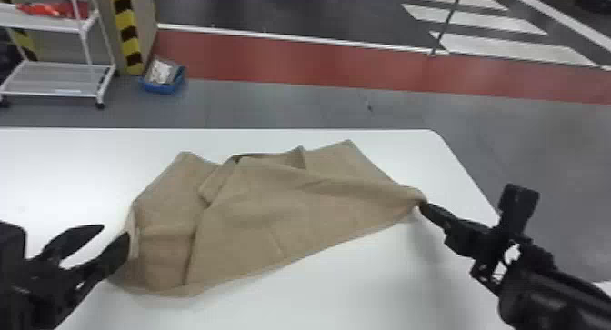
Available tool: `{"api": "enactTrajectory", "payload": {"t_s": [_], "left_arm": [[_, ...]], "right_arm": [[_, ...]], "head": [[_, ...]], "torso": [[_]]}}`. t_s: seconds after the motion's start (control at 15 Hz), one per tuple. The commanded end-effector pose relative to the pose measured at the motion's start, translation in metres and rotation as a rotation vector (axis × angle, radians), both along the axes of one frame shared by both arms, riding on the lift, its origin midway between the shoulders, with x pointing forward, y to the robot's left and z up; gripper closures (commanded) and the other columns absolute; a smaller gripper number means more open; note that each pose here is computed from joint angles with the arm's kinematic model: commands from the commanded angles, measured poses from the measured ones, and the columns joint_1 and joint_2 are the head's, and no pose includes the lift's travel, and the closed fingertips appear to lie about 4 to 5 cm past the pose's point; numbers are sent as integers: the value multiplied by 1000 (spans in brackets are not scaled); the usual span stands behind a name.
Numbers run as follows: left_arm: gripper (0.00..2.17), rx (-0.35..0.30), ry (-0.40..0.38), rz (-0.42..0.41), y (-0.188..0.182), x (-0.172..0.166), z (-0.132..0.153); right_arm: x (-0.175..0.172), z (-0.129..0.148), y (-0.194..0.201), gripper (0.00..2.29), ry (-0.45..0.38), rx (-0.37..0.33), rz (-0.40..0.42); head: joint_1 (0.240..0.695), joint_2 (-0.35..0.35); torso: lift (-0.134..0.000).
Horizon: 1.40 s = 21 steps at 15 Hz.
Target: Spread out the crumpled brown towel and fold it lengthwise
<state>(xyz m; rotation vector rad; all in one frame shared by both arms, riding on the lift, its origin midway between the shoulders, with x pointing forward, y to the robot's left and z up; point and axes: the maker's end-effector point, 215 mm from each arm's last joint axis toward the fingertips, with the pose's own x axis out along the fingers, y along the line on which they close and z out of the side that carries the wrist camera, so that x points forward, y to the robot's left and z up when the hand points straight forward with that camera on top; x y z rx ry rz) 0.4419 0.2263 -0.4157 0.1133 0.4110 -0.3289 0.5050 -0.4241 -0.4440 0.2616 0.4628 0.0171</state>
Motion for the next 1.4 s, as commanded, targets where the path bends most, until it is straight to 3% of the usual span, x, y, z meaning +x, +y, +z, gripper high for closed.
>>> {"api": "enactTrajectory", "payload": {"t_s": [0.0, 0.2, 0.4, 0.6, 0.8, 0.93, 1.07, 1.13, 1.2, 1.33], "left_arm": [[36, 2, -45, 0, -6, -6, 22], [83, -5, -52, -52, -33, -16, 29], [218, 46, -17, -92, -57, -22, 0], [225, 100, -59, -105, -63, -19, -8], [464, 136, -103, -85, -53, -12, -2], [785, 165, -101, -62, -39, -8, -4], [782, 171, -75, -47, -29, -10, -9], [694, 155, -61, -48, -29, -14, -8], [424, 127, -51, -61, -33, -19, -7], [373, 116, -10, -60, -32, -26, -14]], "right_arm": [[-4, -4, 1, 1686, 6, 3, -1], [-6, -3, -1, 1690, 1, 13, -5], [-5, -2, 0, 1690, -2, 16, -3], [-8, -5, -1, 1690, 6, 23, -4], [-14, -9, -4, 1686, 14, 30, -11], [-15, -3, -4, 1686, 4, 35, -11], [-18, -5, -7, 1686, 7, 38, -18], [-20, -5, -11, 1690, 5, 40, -24], [-21, -6, -12, 1690, 7, 38, -26], [-20, -4, -10, 1686, 4, 36, -22]], "head": [[695, -228], [695, -235], [695, -274], [695, -295], [695, -303], [695, -301], [695, -287], [695, -283], [695, -281], [695, -286]], "torso": [[-124], [-124], [-124], [-124], [-124], [-124], [-124], [-124], [-124], [-124]]}}
